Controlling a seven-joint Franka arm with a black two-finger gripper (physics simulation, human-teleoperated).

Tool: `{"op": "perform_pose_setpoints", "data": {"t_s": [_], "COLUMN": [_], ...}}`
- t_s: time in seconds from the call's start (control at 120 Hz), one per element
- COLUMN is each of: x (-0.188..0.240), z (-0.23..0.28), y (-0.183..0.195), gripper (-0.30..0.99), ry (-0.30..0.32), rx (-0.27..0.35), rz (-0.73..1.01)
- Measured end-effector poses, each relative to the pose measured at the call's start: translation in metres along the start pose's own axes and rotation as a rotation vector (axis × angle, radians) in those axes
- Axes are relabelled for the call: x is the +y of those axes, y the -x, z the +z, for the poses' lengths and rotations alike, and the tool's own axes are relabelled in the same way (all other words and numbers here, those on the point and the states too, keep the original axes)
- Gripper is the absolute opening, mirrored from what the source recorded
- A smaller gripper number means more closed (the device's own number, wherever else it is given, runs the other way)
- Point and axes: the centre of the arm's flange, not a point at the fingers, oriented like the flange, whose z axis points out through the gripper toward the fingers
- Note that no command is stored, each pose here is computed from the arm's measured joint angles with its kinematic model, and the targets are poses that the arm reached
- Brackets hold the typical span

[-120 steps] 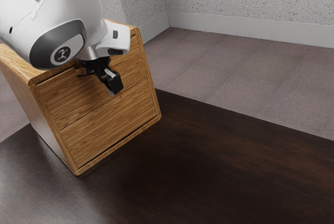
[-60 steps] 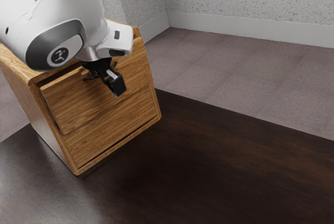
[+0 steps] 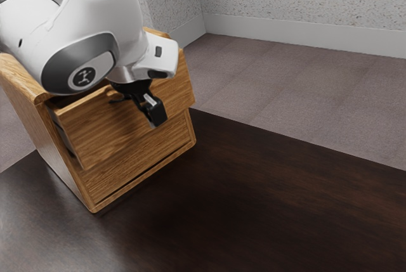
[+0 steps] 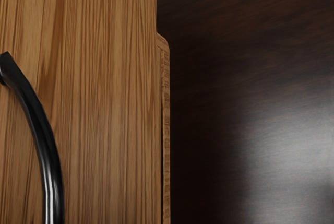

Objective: Pull the drawer handle with one arm to open the drawer

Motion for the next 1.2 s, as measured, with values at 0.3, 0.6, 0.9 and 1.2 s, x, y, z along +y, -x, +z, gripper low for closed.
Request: {"op": "perform_pose_setpoints", "data": {"t_s": [0.3,0.6,0.9,1.2], "x": [0.014,0.032,0.049,0.069], "z": [-0.005,-0.011,-0.016,-0.023], "y": [0.003,-0.001,-0.003,-0.005], "gripper": [0.69,0.69,0.68,0.69], "ry": [0.0,-0.021,-0.065,-0.081], "rx": [-0.003,-0.01,-0.026,-0.03], "rz": [0.017,0.04,0.059,0.071]}}
